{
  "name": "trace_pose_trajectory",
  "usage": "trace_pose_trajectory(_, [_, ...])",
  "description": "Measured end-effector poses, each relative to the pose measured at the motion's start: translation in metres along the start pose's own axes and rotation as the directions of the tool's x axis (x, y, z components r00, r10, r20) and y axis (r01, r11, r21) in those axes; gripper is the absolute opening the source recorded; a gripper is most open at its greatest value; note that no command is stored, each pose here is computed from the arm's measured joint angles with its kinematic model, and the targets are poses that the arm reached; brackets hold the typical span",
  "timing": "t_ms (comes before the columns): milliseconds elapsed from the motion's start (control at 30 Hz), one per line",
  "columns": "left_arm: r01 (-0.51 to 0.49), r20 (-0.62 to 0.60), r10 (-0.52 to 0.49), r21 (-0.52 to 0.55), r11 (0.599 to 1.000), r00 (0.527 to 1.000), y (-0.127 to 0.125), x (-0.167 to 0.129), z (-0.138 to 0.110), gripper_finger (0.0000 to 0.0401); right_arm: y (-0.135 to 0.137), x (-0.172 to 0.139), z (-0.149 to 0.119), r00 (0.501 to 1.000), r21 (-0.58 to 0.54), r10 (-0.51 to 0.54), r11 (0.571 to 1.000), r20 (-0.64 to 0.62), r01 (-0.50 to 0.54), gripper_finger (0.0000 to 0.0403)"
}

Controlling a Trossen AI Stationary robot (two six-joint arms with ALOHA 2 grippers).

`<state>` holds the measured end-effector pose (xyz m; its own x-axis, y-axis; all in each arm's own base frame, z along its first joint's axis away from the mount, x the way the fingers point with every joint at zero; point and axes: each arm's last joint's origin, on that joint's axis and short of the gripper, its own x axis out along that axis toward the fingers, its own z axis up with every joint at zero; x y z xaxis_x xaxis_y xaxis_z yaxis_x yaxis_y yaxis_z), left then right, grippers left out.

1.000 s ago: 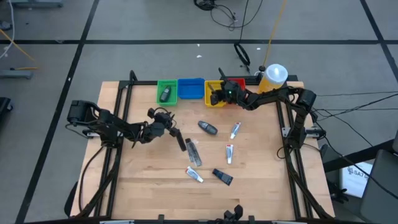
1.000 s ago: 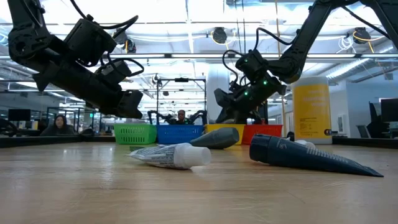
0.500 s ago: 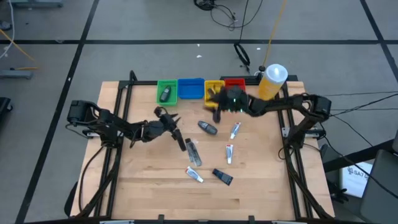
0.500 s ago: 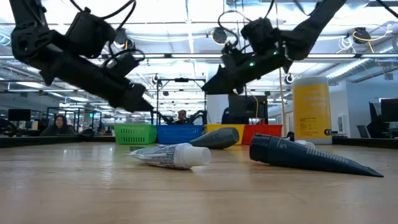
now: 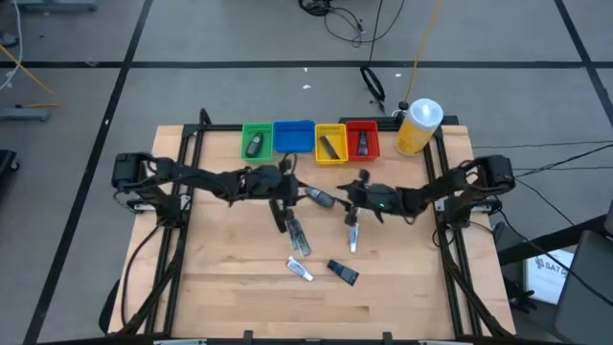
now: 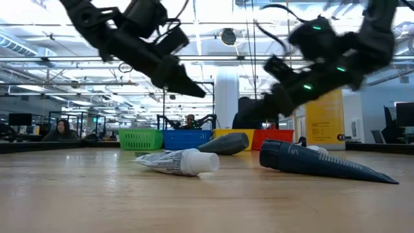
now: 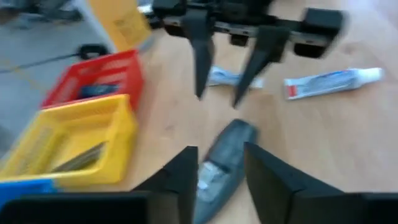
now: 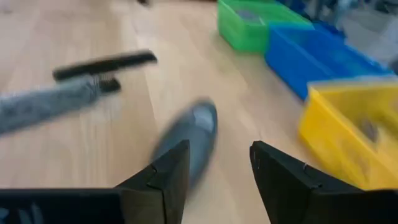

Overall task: Pick & Place Travel size toiletries
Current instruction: Put the black deodorant into the green bin

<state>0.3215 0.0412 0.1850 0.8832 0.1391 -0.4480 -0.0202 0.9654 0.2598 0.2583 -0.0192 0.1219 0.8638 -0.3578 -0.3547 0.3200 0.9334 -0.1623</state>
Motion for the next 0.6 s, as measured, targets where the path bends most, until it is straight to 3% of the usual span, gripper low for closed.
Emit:
trace_pose_trajectory(167, [0.087,-0.033,-0.088,-0.018,0.996,0.996,0.008,0.031,-0.008,0.0221,-0.006,-0.036,-0.027,0.994,0.171,-0.089,0.982,0.057,0.078,0.0155])
trace_pose_trajectory(333, [0.116,-0.092,-0.115,0.007,0.993,0.989,0.01,0.058,-0.025,0.0287,-0.008,-0.069,-0.044,0.991,0.286,-0.04,0.958,0.129,0.001,0.0155])
trace_pose_trajectory(467, [0.153,-0.119,-0.144,0.069,0.986,0.982,0.007,0.074,-0.035,0.0308,-0.004,-0.077,-0.041,0.981,0.349,-0.006,0.935,0.193,-0.063,0.0155])
trace_pose_trajectory(600, [0.188,-0.116,-0.179,0.075,0.979,0.977,0.007,0.082,-0.038,0.0305,0.0,-0.078,-0.044,0.985,0.352,0.02,0.932,0.172,-0.08,0.0155])
